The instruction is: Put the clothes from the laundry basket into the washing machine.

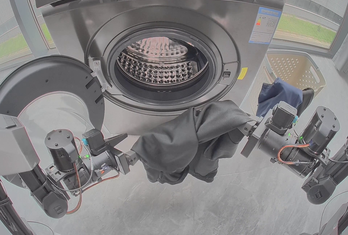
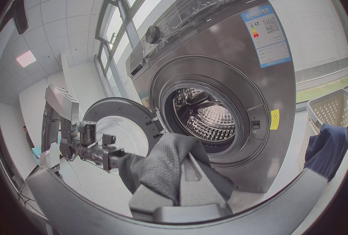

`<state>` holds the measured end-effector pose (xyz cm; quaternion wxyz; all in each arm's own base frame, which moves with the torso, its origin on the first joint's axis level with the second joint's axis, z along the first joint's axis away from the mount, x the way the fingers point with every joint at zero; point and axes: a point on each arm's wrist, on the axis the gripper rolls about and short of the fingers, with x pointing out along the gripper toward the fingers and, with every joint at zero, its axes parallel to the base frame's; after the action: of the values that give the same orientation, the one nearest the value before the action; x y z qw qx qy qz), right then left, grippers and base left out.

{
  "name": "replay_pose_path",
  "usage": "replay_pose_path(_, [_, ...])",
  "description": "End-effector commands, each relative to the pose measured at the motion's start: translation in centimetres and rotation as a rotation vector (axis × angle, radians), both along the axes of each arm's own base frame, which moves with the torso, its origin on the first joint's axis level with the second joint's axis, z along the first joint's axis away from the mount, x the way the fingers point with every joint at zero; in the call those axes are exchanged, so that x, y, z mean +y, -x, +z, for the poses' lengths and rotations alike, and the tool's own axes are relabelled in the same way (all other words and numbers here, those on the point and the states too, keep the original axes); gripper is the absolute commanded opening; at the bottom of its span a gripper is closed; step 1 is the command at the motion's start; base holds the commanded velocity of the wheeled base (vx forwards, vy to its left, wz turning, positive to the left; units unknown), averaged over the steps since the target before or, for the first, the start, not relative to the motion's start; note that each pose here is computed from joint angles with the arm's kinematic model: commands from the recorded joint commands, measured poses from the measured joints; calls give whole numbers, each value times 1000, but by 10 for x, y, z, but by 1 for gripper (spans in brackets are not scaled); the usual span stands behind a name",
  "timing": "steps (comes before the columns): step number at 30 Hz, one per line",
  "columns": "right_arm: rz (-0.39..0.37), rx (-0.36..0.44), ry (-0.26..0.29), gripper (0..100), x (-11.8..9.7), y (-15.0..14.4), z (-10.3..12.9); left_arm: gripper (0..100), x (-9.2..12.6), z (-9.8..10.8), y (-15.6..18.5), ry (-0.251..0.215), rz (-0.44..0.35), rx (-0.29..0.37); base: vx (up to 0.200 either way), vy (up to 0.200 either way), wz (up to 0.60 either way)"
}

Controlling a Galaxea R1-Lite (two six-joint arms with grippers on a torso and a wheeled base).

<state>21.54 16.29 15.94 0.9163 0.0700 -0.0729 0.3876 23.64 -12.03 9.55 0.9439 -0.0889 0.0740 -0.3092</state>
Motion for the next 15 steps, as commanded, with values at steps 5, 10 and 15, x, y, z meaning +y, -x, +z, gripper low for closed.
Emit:
replay_pose_path(5, [20,-4,-30,0,8,5,6,100,-5,-23,21,-172,-60,28,0,0,0])
replay_pose_path(10, [-47,0,-65,0,12,-1,11,100,-6,-21,20,-210,-46,-16,0,0,0])
replay_pose_path(15, [-91,-1,-96,0,12,-7,20,100,2,-40,39,-288,-79,80,0,0,0])
